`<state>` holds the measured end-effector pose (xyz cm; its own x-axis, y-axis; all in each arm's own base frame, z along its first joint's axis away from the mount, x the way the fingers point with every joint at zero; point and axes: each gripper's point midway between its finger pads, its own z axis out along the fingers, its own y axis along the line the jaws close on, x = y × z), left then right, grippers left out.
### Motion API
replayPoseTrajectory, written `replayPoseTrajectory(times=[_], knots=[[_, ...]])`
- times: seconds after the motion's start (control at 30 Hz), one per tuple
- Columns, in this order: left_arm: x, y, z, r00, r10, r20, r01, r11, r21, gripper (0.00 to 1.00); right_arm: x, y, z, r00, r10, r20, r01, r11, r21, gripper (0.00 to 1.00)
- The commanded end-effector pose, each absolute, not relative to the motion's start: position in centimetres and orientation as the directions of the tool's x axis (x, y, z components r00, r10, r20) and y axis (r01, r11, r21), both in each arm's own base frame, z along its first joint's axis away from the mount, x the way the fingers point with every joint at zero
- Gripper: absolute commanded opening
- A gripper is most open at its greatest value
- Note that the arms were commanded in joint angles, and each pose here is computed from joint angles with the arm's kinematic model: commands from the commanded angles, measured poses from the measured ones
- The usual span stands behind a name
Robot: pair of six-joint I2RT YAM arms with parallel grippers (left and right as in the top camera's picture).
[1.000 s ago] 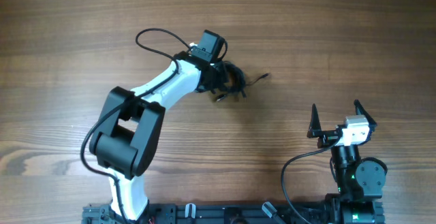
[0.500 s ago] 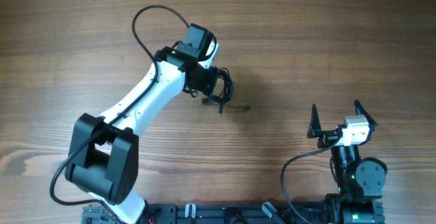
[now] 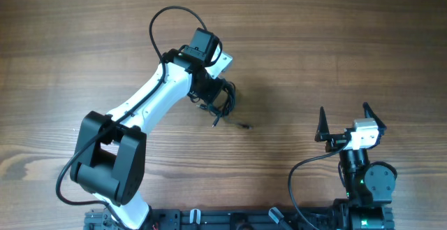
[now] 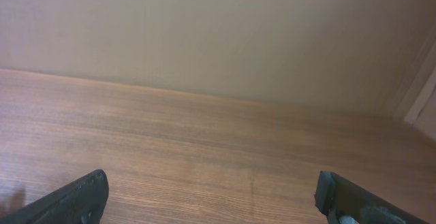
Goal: Untangle cables
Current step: 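Raise the held bundle while the right gripper starts moving toward it, then bring the right gripper to the bundle held by the left gripper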
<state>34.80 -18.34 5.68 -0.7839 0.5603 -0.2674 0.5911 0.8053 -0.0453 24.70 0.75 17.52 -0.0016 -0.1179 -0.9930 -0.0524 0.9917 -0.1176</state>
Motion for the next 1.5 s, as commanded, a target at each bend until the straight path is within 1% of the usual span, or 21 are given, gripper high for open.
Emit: replayPoseTrajectory(times=[0.0,0.1,0.17,0.2,0.23,0.3,0.37,0.5,0.53,0.57,0.6,0.67,0.7,0.77,0.83,0.9,1.03,1.13,1.23,1.33,1.47], knots=[[34.1,-18.7,5.1,-0.846,0.476,-0.241,0.510,0.854,-0.104,0.04,24.7,0.7,17.5,0.007,-0.131,-0.991,-0.049,0.990,-0.131,1.00],[34.4,-19.0,5.3,-0.904,0.352,-0.242,0.393,0.908,-0.145,0.04,24.7,0.7,17.5,0.007,-0.131,-0.991,-0.049,0.990,-0.131,1.00],[34.3,-19.7,5.5,-0.937,0.263,-0.229,0.310,0.928,-0.206,0.04,24.7,0.7,17.7,0.017,-0.140,-0.990,-0.048,0.989,-0.141,1.00],[34.1,-20.2,5.6,-0.951,0.223,-0.216,0.274,0.930,-0.245,0.04,24.7,0.7,18.4,0.043,-0.156,-0.987,-0.046,0.986,-0.158,1.00],[33.8,-20.7,5.7,-0.961,0.193,-0.199,0.245,0.927,-0.285,0.04,24.5,1.8,19.0,0.074,-0.114,-0.991,-0.106,0.987,-0.121,1.00],[33.7,-20.9,5.7,-0.966,0.178,-0.189,0.229,0.927,-0.298,0.04,24.4,2.8,18.7,0.064,-0.089,-0.994,-0.169,0.981,-0.099,1.00],[33.6,-20.8,5.7,-0.971,0.158,-0.181,0.208,0.931,-0.301,0.04,24.4,2.9,18.0,0.037,-0.085,-0.996,-0.178,0.980,-0.090,1.00],[33.4,-21.3,5.8,-0.977,0.135,-0.163,0.183,0.925,-0.333,0.04,23.7,5.6,18.2,-0.011,0.113,-0.994,-0.340,0.934,0.109,1.00],[33.2,-21.6,5.9,-0.978,0.137,-0.156,0.185,0.917,-0.352,0.04,23.4,6.3,18.2,-0.049,0.195,-0.980,-0.377,0.905,0.199,1.00],[32.8,-22.3,6.2,-0.979,0.144,-0.143,0.190,0.899,-0.394,0.04,23.1,7.1,18.3,-0.115,0.317,-0.941,-0.407,0.849,0.336,1.00],[32.4,-23.0,6.5,-0.979,0.157,-0.132,0.200,0.878,-0.436,0.04,22.8,7.6,18.3,-0.196,0.447,-0.873,-0.407,0.773,0.487,1.00],[31.6,-24.1,7.0,-0.970,0.205,-0.131,0.243,0.837,-0.490,0.04,22.7,7.8,18.3,-0.300,0.617,-0.727,-0.357,0.634,0.686,1.00],[31.2,-24.7,7.2,-0.962,0.237,-0.138,0.273,0.814,-0.512,0.04,22.7,7.8,18.2,-0.334,0.677,-0.655,-0.325,0.570,0.755,1.00],[30.5,-25.6,7.6,-0.948,0.281,-0.148,0.316,0.780,-0.541,0.04,22.8,7.7,18.2,-0.366,0.745,-0.558,-0.278,0.485,0.829,1.00],[29.9,-26.4,7.9,-0.939,0.309,-0.150,0.338,0.753,-0.565,0.04,23.1,7.1,18.3,-0.350,0.787,-0.509,-0.239,0.450,0.860,1.00],[29.4,-26.9,7.9,-0.935,0.323,-0.149,0.348,0.744,-0.570,0.04,23.2,6.7,18.4,-0.323,0.787,-0.526,-0.238,0.470,0.850,1.00],[28.9,-27.5,8.1,-0.927,0.342,-0.154,0.366,0.736,-0.569,0.04,22.9,7.4,18.9,-0.311,0.694,-0.650,-0.313,0.570,0.759,1.00],[29.9,-26.9,8.3,-0.932,0.313,-0.182,0.362,0.771,-0.525,0.04,22.5,7.6,20.0,-0.313,0.637,-0.705,-0.331,0.622,0.709,1.00],[31.6,-25.5,8.7,-0.947,0.233,-0.222,0.311,0.835,-0.453,0.04,22.1,7.7,20.8,-0.359,0.594,-0.720,-0.288,0.663,0.691,1.00],[32.9,-24.9,10.1,-0.931,0.211,-0.298,0.324,0.856,-0.404,0.04,21.9,8.0,21.6,-0.429,0.505,-0.749,-0.269,0.720,0.639,1.00],[33.7,-24.4,12.1,-0.909,0.193,-0.370,0.336,0.864,-0.374,0.04,21.9,8.3,21.8,-0.542,0.404,-0.736,-0.237,0.768,0.596,1.00]])
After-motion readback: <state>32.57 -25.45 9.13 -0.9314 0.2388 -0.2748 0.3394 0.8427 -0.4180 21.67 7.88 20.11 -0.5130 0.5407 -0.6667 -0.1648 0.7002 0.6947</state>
